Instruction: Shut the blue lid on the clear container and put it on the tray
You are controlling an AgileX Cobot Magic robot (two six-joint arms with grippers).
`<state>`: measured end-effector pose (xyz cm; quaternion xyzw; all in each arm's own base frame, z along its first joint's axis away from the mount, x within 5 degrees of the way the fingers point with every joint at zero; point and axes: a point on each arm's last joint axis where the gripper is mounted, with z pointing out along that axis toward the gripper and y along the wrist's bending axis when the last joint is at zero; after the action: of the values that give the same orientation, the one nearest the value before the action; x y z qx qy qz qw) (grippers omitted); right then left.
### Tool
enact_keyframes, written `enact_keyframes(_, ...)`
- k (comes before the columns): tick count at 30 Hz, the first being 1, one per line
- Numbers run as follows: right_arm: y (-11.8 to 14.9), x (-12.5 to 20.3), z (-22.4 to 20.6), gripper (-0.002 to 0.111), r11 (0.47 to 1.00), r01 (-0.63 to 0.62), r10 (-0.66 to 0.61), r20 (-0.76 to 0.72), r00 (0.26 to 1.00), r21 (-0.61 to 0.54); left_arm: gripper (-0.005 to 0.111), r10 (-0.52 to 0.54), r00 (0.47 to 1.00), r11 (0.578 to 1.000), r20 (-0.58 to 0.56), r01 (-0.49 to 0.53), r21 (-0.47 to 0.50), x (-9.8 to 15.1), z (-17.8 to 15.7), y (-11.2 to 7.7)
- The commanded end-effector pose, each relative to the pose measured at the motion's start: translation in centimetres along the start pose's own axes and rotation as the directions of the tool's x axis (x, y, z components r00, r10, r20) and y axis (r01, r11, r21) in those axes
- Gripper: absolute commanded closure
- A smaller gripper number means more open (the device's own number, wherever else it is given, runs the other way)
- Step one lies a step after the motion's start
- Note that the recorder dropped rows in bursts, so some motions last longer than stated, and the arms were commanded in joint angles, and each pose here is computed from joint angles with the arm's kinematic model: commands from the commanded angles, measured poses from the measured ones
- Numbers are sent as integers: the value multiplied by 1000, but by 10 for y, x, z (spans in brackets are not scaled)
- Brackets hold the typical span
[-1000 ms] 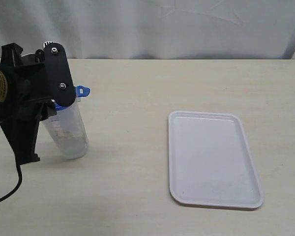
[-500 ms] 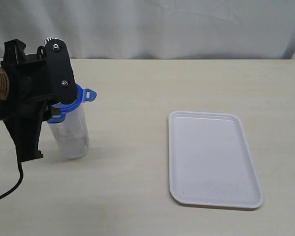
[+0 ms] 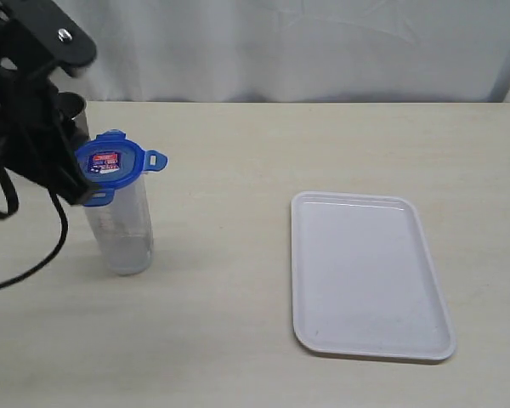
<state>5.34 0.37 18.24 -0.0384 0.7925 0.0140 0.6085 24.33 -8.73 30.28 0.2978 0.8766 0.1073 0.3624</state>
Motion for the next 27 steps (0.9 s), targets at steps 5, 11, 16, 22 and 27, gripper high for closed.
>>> enact_keyframes(5,0,0,0,104,1000,-1,1,4,1000,3,88,-342,938,903,-49,343,259,11,2,23)
enact_keyframes(11,0,0,0,104,1000,-1,1,4,1000,3,88,-305,949,908,76,266,325,2,5,25)
enact_keyframes(16,0,0,0,104,1000,-1,1,4,1000,3,88,-266,964,909,8,248,335,6,37,21)
enact_keyframes(22,0,0,0,104,1000,-1,1,4,1000,3,88,-240,970,926,21,223,305,4,61,22)
enact_keyframes(27,0,0,0,104,1000,-1,1,4,1000,3,88,-247,968,928,48,222,299,2,61,24)
